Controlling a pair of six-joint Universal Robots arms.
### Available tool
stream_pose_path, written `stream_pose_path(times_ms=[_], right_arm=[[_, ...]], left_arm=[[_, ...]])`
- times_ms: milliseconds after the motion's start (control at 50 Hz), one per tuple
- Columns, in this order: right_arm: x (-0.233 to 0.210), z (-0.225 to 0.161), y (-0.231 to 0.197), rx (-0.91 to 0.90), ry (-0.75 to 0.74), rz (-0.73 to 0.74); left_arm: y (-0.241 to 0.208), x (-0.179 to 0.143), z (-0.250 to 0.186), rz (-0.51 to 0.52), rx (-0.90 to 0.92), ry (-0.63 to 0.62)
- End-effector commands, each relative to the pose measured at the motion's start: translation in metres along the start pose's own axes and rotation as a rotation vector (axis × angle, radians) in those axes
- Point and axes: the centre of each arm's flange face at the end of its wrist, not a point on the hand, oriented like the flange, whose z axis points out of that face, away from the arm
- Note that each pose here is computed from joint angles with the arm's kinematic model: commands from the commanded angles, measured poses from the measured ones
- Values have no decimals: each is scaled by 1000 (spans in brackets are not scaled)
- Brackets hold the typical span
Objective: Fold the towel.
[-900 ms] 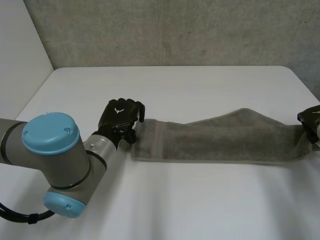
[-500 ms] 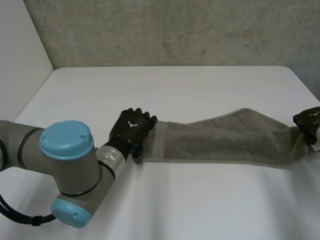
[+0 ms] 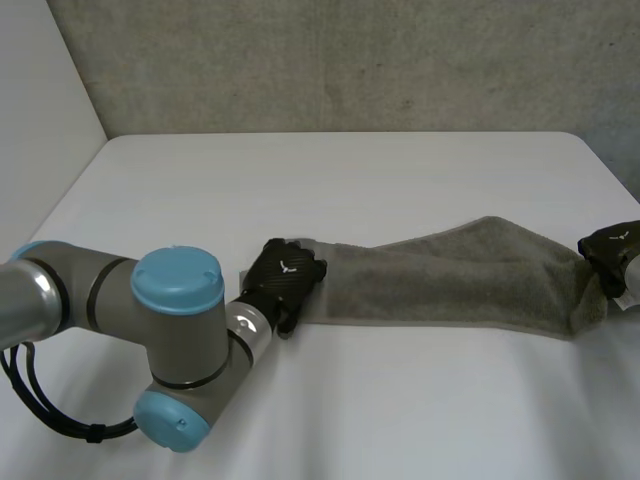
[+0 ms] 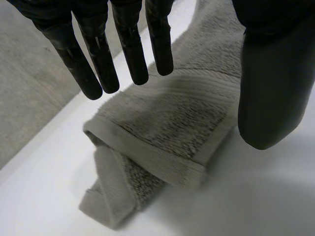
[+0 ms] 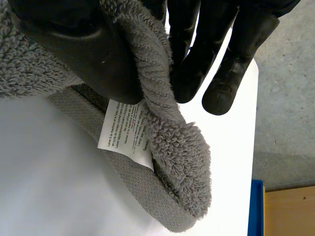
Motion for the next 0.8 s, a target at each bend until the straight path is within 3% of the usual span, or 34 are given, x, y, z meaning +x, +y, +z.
stream_pose_path(times_ms=[20,800], right_arm=[[-1,1,1,-3,-2,-2],[-6,0,4,-10,-12,-11]], left_arm=[[3,3,-1,-1,-44,21],[-3,-4,31,0,3,-10]])
